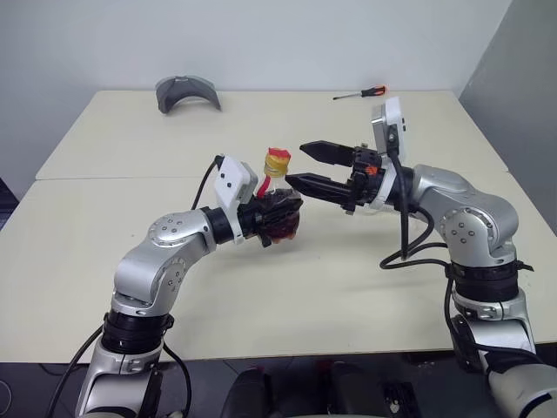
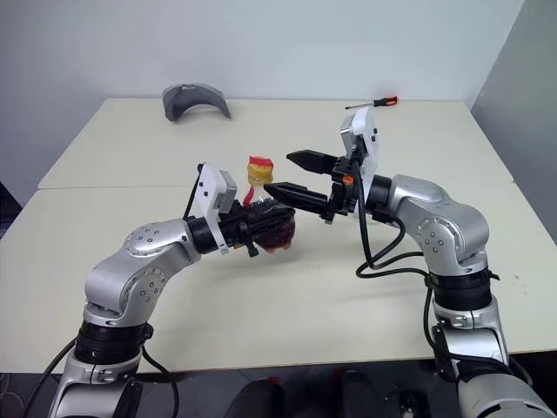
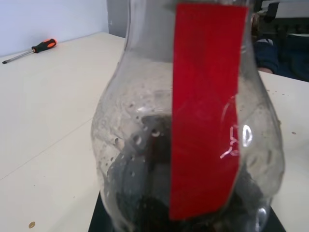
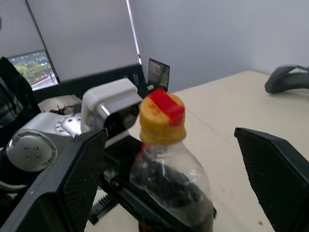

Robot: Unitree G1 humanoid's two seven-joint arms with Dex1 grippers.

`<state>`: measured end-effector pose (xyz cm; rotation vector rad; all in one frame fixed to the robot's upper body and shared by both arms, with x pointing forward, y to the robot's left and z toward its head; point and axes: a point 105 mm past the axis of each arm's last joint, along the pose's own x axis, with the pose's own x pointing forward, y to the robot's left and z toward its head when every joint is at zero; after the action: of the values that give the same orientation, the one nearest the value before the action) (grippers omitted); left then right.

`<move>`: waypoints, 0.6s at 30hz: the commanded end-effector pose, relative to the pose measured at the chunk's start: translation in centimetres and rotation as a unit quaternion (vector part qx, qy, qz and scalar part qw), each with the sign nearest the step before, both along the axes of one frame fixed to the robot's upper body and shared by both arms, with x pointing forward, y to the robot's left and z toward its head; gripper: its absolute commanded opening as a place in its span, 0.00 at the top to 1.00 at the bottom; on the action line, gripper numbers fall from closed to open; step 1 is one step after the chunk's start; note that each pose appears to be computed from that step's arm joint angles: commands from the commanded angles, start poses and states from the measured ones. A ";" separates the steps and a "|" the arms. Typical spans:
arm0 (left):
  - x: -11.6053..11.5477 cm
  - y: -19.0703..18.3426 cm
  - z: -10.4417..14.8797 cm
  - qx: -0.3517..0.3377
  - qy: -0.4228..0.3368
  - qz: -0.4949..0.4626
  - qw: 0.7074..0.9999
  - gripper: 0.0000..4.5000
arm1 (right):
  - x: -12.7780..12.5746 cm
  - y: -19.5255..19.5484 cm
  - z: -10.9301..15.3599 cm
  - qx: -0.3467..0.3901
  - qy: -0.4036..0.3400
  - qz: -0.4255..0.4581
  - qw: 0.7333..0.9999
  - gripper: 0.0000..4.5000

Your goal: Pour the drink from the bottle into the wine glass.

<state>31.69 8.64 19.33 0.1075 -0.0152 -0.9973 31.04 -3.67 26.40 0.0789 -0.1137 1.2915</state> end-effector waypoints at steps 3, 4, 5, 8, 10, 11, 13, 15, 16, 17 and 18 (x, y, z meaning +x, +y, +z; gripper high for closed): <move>-0.5 -0.2 1.8 -0.008 -0.038 -0.008 0.999 0.77 | -0.6 0.9 2.2 0.034 -0.030 0.005 0.999 0.00; -0.5 -0.2 1.8 -0.007 -0.038 -0.008 0.999 0.77 | -0.6 1.1 2.3 0.038 -0.030 0.007 0.999 0.00; -0.5 -0.1 1.8 -0.007 -0.038 -0.008 0.999 0.77 | -0.7 1.3 2.5 0.041 -0.031 0.009 0.999 0.00; -0.4 -0.2 1.9 -0.007 -0.039 -0.010 0.999 0.77 | -0.6 2.0 2.7 0.046 -0.034 0.012 0.998 0.00; -0.4 -0.2 2.0 -0.007 -0.040 -0.011 0.999 0.77 | -0.5 2.3 2.8 0.048 -0.036 0.014 0.998 0.00; -0.4 -0.2 2.0 -0.007 -0.040 -0.011 0.999 0.77 | -0.5 2.4 2.8 0.049 -0.036 0.015 0.998 0.00; -0.4 -0.3 2.0 -0.007 -0.040 -0.012 0.999 0.77 | -0.6 2.7 2.9 0.052 -0.036 0.020 0.998 0.00; -0.5 -0.3 1.9 -0.008 -0.039 -0.012 0.999 0.77 | -0.6 2.9 2.8 0.053 -0.035 0.022 0.998 0.00; -0.5 -0.3 1.9 -0.008 -0.039 -0.012 0.999 0.77 | -0.6 3.0 2.7 0.053 -0.035 0.022 0.998 0.00; -0.6 -0.3 1.9 -0.008 -0.040 -0.012 0.999 0.77 | -0.6 3.1 2.7 0.053 -0.034 0.022 0.998 0.00; -0.6 -0.2 1.9 -0.008 -0.040 -0.011 0.999 0.77 | -0.6 3.2 2.7 0.053 -0.033 0.023 0.998 0.00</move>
<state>31.70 8.58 19.46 0.1099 -0.0188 -1.0003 30.85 -0.65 27.99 0.1469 -0.1858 1.3249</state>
